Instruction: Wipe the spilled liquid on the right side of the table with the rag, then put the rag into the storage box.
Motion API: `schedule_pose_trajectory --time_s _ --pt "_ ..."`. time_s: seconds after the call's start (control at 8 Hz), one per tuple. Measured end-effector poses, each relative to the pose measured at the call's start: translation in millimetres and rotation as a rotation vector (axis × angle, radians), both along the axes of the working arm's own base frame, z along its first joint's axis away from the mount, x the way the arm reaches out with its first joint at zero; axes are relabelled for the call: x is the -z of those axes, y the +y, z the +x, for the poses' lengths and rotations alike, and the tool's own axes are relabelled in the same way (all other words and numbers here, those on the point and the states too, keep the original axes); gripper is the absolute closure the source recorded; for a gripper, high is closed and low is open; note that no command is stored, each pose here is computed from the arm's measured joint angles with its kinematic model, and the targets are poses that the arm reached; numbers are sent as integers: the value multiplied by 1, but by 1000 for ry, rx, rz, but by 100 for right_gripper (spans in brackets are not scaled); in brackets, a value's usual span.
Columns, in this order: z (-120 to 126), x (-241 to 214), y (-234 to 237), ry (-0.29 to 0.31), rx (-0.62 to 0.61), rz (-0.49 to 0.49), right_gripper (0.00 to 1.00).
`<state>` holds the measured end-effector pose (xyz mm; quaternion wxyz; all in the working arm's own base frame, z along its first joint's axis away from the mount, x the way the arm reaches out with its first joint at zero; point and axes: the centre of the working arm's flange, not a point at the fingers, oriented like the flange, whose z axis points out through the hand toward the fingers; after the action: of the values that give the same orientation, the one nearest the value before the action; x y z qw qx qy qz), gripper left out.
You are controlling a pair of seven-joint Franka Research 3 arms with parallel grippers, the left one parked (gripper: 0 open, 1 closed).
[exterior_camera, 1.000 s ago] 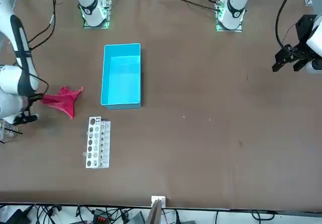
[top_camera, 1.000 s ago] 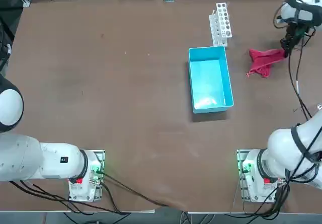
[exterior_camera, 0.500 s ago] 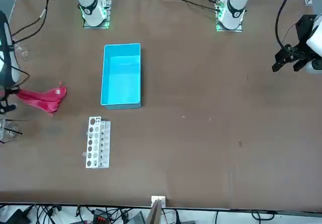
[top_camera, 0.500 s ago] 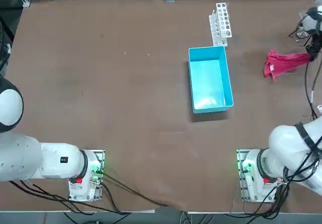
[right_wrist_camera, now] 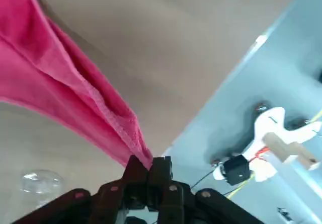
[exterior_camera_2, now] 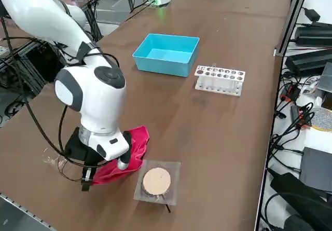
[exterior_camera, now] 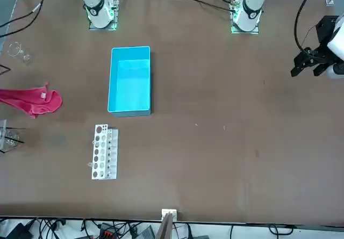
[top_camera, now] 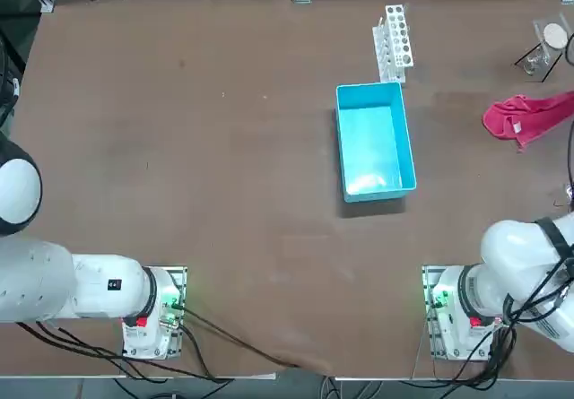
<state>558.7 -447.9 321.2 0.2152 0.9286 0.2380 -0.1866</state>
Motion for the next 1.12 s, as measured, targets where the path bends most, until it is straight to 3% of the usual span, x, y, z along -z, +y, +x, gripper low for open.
schedule_pose_trajectory --time_s 0.38,0.62,0.88,1.12 --pt "9 -36 -10 -24 -32 -79 99" --pt "5 -56 -5 -12 -6 -82 99" --pt "8 -34 20 -20 52 48 99" --pt "28 -3 89 26 164 161 99"
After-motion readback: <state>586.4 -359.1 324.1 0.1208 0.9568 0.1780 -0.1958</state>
